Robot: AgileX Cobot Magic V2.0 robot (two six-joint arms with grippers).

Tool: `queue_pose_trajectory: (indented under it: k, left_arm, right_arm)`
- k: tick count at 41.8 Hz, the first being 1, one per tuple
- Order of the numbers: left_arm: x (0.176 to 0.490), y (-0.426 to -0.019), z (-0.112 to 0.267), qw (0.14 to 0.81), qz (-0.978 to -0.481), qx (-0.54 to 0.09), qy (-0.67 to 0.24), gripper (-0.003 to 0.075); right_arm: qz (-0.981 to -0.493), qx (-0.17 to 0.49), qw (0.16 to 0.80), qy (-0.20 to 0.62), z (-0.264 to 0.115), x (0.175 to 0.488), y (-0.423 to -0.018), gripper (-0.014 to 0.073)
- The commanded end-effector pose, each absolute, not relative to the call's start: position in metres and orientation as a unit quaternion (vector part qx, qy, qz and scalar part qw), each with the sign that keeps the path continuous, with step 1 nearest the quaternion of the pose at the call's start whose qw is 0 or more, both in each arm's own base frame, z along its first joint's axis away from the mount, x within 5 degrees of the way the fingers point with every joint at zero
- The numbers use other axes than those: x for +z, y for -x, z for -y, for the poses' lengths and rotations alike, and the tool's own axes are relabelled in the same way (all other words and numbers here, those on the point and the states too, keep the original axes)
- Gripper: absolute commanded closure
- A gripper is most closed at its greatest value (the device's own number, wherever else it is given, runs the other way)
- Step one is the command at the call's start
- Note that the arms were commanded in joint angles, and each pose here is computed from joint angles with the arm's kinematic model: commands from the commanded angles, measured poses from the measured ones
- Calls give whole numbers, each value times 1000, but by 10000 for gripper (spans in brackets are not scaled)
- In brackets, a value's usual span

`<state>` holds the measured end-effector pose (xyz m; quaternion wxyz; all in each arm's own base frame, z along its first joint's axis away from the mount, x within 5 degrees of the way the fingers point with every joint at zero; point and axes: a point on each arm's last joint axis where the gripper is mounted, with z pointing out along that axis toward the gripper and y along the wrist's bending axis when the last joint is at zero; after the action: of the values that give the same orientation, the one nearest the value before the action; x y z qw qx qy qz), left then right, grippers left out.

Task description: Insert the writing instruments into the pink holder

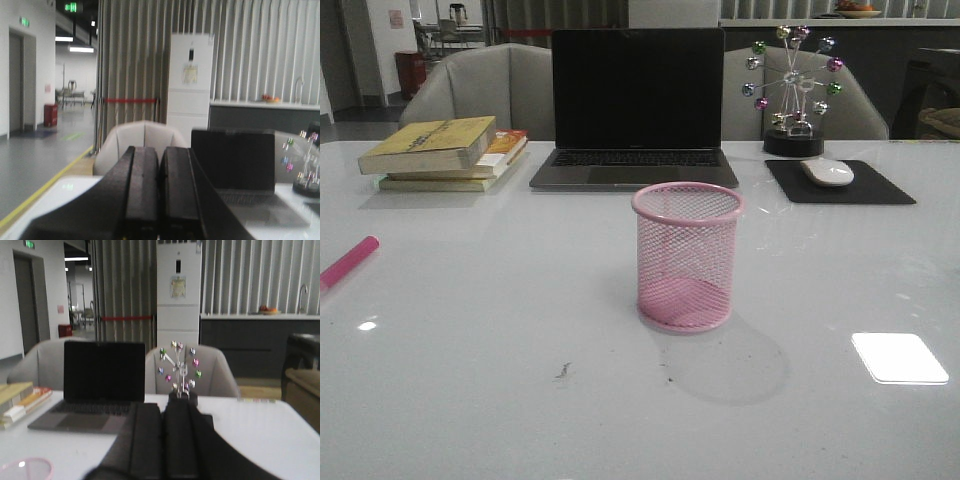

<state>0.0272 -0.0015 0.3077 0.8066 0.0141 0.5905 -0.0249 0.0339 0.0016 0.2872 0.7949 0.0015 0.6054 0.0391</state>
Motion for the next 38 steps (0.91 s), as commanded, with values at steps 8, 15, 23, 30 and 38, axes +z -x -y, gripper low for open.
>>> queue_pose_trajectory:
  k: [8, 15, 23, 30, 38]
  left_arm:
    - [411, -11, 1, 812, -582, -35, -13, 623]
    - [432, -29, 3, 767, -640, -37, -15, 623]
    - [413, -58, 5, 686, -727, -35, -18, 623]
    - [388, -80, 6, 616, -787, -32, -19, 623]
    - [372, -99, 7, 587, -808, -33, -18, 623]
  right_arm:
    - [-612, 37, 790, 2, -1, 376, -21, 566]
    - [-689, 34, 724, 1, -2, 391, -45, 566]
    - [-773, 29, 634, 1, -4, 372, -81, 566]
    - [-837, 25, 546, 1, -5, 351, -105, 566]
    - [-880, 21, 475, 2, -6, 327, -128, 566]
